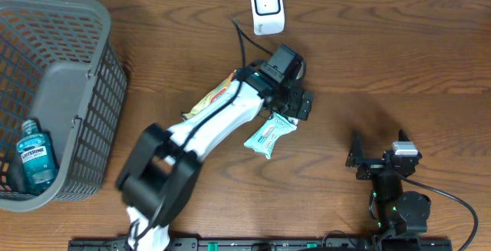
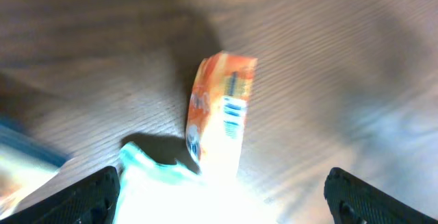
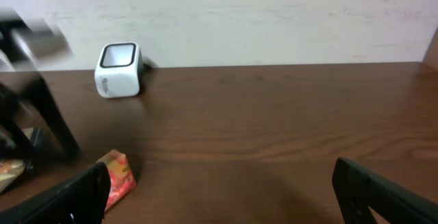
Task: Scan the item barcode
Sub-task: 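Open the left gripper to drop the box and return to basket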
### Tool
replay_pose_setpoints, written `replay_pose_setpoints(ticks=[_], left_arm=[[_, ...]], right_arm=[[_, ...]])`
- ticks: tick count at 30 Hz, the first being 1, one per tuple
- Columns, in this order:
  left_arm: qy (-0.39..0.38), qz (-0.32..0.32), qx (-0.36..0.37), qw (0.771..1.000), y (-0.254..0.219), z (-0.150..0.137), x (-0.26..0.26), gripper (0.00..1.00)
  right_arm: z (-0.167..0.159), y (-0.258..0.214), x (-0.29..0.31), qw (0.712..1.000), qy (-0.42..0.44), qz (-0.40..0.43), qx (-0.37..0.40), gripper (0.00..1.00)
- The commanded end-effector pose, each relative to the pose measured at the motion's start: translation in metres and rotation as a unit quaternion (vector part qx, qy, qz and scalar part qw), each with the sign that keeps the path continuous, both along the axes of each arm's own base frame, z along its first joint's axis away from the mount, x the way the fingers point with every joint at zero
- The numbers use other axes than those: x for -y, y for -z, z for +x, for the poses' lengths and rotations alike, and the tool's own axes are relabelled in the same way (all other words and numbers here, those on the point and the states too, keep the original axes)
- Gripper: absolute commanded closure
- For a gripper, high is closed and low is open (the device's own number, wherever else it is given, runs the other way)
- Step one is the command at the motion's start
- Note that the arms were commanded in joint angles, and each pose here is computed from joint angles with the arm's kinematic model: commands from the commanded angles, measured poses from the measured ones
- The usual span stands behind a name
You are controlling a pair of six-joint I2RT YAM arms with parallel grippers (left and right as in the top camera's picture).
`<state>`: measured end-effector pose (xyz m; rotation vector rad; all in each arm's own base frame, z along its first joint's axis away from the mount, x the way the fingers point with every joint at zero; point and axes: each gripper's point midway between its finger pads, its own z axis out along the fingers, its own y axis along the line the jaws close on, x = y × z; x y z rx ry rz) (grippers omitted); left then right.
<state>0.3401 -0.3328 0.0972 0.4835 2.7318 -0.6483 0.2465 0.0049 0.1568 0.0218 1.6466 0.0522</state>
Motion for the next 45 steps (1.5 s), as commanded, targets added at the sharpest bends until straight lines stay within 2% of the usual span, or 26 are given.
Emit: replay_pose_setpoints(ticks=[1, 6, 10, 15, 18, 20, 22, 23, 25, 31, 34, 37, 38, 41, 44, 45], left_arm=[[-0.013, -0.012, 0.084, 0.996, -0.069, 0.005, -0.016, 0.04], [-0.019, -0.038, 0.209, 0.977, -0.168, -0.005, -0.046, 0.04], [-0.081, -0.034, 0.334, 0.939, -0.251, -0.012, -0.095, 0.04], [-0.180, -0.012, 0.492, 0.852, -0.351, -0.030, -0.171, 0.04], [-0.209, 0.001, 0.595, 0.776, -0.418, -0.048, -0.206, 0.04], [-0.226, 0.012, 0.643, 0.732, -0.451, -0.063, -0.227, 0.04], [-0.243, 0.028, 0.667, 0.704, -0.469, -0.074, -0.244, 0.04], [-0.254, 0.048, 0.675, 0.691, -0.475, -0.080, -0.255, 0.04], [-0.268, 0.087, 0.677, 0.680, -0.477, -0.086, -0.271, 0.04], [-0.349, 0.232, 0.630, 0.654, -0.463, -0.090, -0.324, 0.04], [-0.398, 0.247, 0.614, 0.635, -0.463, -0.091, -0.349, 0.04], [-0.493, 0.250, 0.582, 0.597, -0.458, -0.096, -0.389, 0.04], [-0.539, 0.258, 0.564, 0.570, -0.454, -0.101, -0.411, 0.04], [-0.603, 0.274, 0.532, 0.527, -0.442, -0.107, -0.447, 0.01], [-0.659, 0.292, 0.486, 0.495, -0.416, -0.110, -0.484, 0.02], [-0.669, 0.292, 0.472, 0.494, -0.406, -0.107, -0.492, 0.02]], right_arm=[[0.000, 0.000, 0.003, 1.000, 0.007, -0.006, 0.000, 0.01], [0.000, 0.000, 0.003, 1.000, 0.007, -0.006, 0.000, 0.01], [0.000, 0.000, 0.003, 1.000, 0.007, -0.006, 0.000, 0.01], [0.000, 0.000, 0.003, 1.000, 0.007, -0.006, 0.000, 0.01], [0.000, 0.000, 0.003, 1.000, 0.007, -0.006, 0.000, 0.01], [0.000, 0.000, 0.003, 1.000, 0.007, -0.006, 0.000, 0.01], [0.000, 0.000, 0.003, 1.000, 0.007, -0.006, 0.000, 0.01], [0.000, 0.000, 0.003, 1.000, 0.007, -0.006, 0.000, 0.01], [0.000, 0.000, 0.003, 1.000, 0.007, -0.006, 0.000, 0.01], [0.000, 0.000, 0.003, 1.000, 0.007, -0.006, 0.000, 0.01], [0.000, 0.000, 0.003, 1.000, 0.007, -0.006, 0.000, 0.01], [0.000, 0.000, 0.003, 1.000, 0.007, -0.006, 0.000, 0.01], [0.000, 0.000, 0.003, 1.000, 0.007, -0.006, 0.000, 0.01], [0.000, 0.000, 0.003, 1.000, 0.007, -0.006, 0.000, 0.01], [0.000, 0.000, 0.003, 1.000, 0.007, -0.006, 0.000, 0.01], [0.000, 0.000, 0.003, 1.000, 0.007, -0.006, 0.000, 0.01]])
